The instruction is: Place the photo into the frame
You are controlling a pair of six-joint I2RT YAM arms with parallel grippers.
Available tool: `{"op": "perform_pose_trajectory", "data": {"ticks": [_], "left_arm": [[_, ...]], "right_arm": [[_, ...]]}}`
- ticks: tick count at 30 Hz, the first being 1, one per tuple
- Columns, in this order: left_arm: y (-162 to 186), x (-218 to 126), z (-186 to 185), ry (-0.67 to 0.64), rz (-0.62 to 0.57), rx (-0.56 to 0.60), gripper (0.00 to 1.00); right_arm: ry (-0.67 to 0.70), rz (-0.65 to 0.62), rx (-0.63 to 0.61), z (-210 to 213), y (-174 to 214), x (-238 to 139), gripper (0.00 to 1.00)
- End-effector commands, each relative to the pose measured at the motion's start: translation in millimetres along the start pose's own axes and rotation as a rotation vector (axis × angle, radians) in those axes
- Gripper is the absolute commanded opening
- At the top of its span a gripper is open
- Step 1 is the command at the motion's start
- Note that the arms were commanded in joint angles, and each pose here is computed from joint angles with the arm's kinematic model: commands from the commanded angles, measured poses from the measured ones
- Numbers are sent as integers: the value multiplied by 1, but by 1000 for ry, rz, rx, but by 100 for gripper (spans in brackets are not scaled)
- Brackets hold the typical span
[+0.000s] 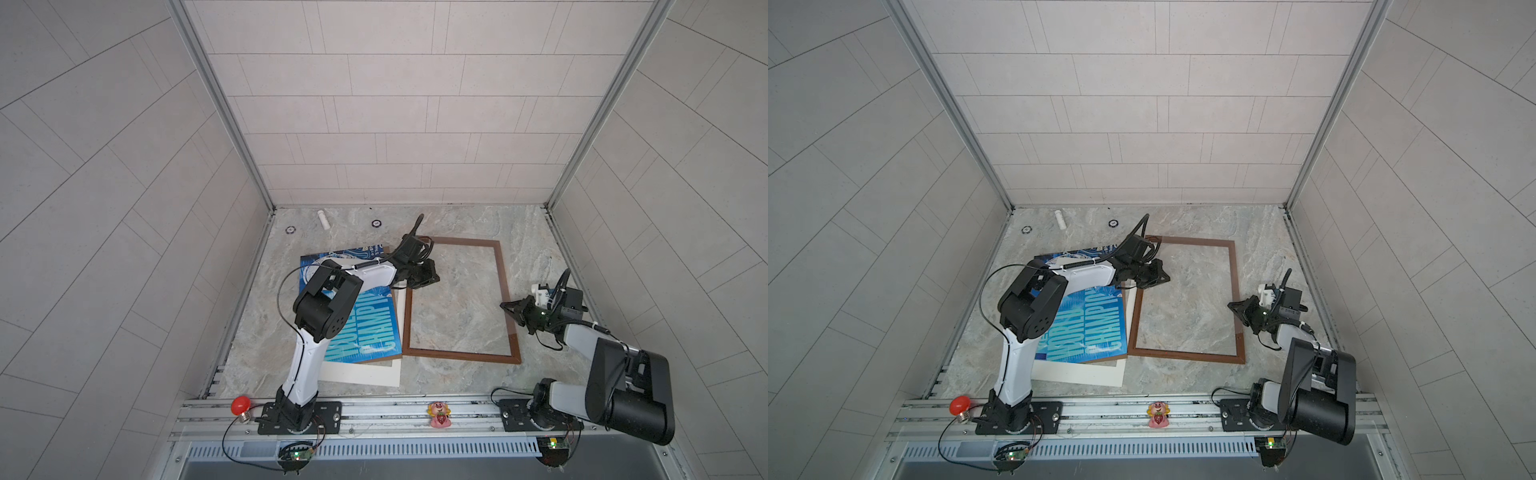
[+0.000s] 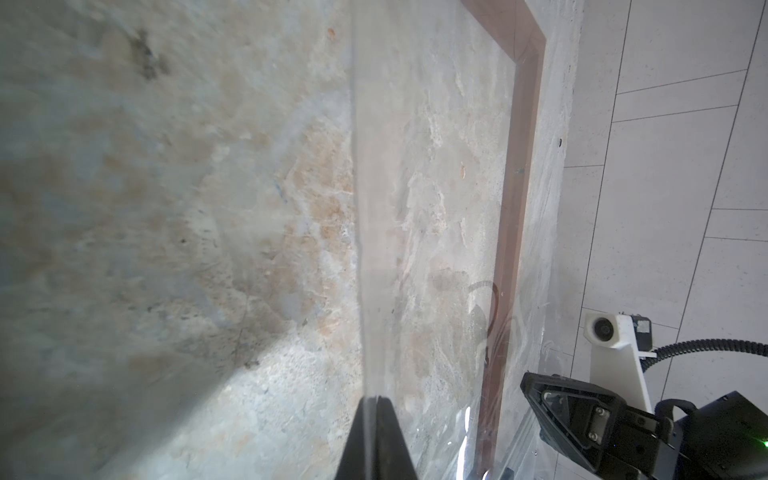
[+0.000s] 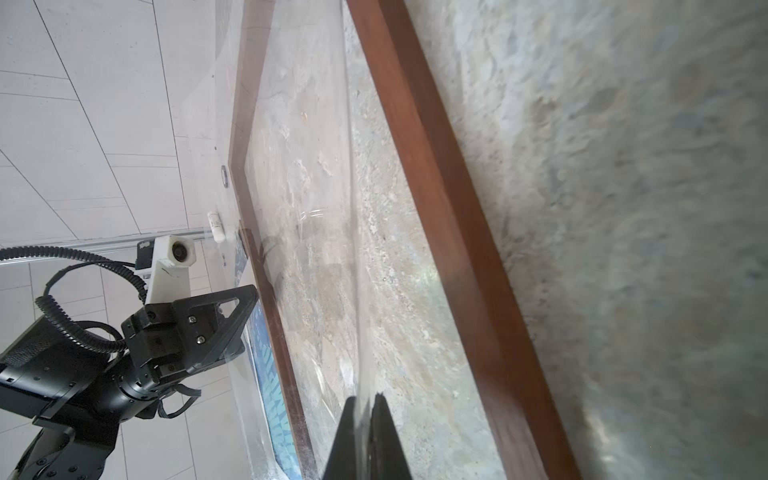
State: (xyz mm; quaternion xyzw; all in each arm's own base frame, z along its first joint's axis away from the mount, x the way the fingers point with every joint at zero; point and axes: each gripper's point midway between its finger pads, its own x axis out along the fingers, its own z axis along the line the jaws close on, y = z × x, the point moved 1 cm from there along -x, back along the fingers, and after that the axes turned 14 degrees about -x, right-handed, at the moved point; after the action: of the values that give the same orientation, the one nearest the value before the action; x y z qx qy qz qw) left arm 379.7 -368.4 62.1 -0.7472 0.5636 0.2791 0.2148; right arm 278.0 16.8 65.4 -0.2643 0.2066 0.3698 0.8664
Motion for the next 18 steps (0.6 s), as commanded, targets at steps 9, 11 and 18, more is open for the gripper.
{"op": "perform_pose_trajectory", "data": {"ticks": [9, 11, 18], "left_arm": [[3, -25, 15, -13, 11, -8, 0], [3, -24, 16, -11, 18, 3, 0], [3, -23, 26, -32, 20, 10, 0]], "right_arm": [[-16, 109, 48, 10, 13, 1, 0], [-1, 137, 42, 9, 19, 4, 0], [16, 163, 40, 7, 28, 5, 0]]}}
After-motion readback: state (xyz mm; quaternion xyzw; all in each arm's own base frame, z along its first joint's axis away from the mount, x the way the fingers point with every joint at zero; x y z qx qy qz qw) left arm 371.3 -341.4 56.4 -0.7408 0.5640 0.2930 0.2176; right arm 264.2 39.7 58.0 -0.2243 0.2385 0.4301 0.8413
